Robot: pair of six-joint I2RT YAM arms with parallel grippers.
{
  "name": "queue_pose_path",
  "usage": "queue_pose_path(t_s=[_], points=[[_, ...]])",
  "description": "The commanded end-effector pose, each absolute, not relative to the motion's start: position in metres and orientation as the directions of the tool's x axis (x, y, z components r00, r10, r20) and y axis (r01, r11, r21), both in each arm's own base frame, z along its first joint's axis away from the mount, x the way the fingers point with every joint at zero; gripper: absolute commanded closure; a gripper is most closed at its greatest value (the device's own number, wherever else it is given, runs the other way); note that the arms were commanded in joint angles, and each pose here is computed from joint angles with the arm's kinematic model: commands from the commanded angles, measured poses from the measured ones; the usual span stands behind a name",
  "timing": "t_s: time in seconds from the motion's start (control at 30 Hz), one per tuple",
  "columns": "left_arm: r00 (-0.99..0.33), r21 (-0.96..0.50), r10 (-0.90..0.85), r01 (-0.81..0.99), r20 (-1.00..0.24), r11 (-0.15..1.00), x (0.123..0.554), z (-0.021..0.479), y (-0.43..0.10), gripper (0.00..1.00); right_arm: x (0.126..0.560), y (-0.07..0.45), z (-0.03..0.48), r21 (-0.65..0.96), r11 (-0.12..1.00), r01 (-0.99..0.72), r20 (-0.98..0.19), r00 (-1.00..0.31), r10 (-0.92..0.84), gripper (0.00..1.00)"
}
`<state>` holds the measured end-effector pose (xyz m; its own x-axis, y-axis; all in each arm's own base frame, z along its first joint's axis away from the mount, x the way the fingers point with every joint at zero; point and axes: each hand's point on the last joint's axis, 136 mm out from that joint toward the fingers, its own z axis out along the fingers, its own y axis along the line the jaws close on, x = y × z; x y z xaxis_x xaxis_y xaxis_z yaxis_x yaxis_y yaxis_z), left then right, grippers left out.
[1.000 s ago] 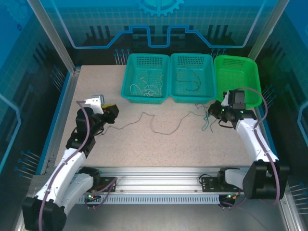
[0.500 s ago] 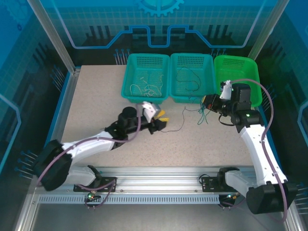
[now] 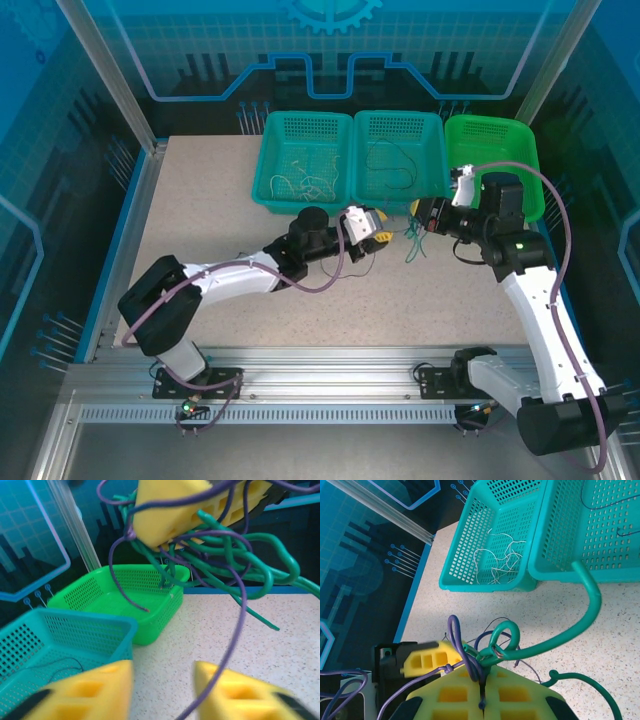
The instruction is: Untangle the cables
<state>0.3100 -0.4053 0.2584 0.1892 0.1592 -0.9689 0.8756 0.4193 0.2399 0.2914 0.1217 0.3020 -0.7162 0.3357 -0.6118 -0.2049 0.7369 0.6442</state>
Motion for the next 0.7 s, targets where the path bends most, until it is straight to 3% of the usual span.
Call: queue_pose_path(t_s=[0.0, 0.17, 0.33, 0.5, 0.67], points=[[0.226, 0.271, 0.152, 0.853, -0.962, 0.447, 0.315, 0.273, -0.407, 1.0, 0.29, 0.124, 0.316, 0.637, 0.738, -0.222, -0.632, -0.698, 0.336, 0.97], [0.124, 0.13, 0.046, 0.842, -0.991, 0.524, 0.307, 0.294, -0.379, 1.0, 0.3, 0.066, 0.279, 0.506, 0.858, 0.089, -0.621, -0.652, 0.435, 0.89], [0.024, -0.057, -0.129, 0.807, -0.991, 0.588, 0.298, 0.326, -0.323, 1.0, 0.302, 0.007, 0.227, 0.429, 0.829, 0.358, -0.58, -0.594, 0.557, 0.87], [0.017, -0.065, -0.12, 0.758, -0.993, 0.649, 0.292, 0.335, -0.287, 1.0, 0.304, -0.019, 0.188, 0.461, 0.767, 0.447, -0.515, -0.569, 0.641, 0.91], [-0.005, -0.073, -0.103, 0.74, -0.995, 0.669, 0.292, 0.341, -0.278, 1.0, 0.303, -0.014, 0.156, 0.424, 0.781, 0.459, -0.468, -0.627, 0.623, 0.92]])
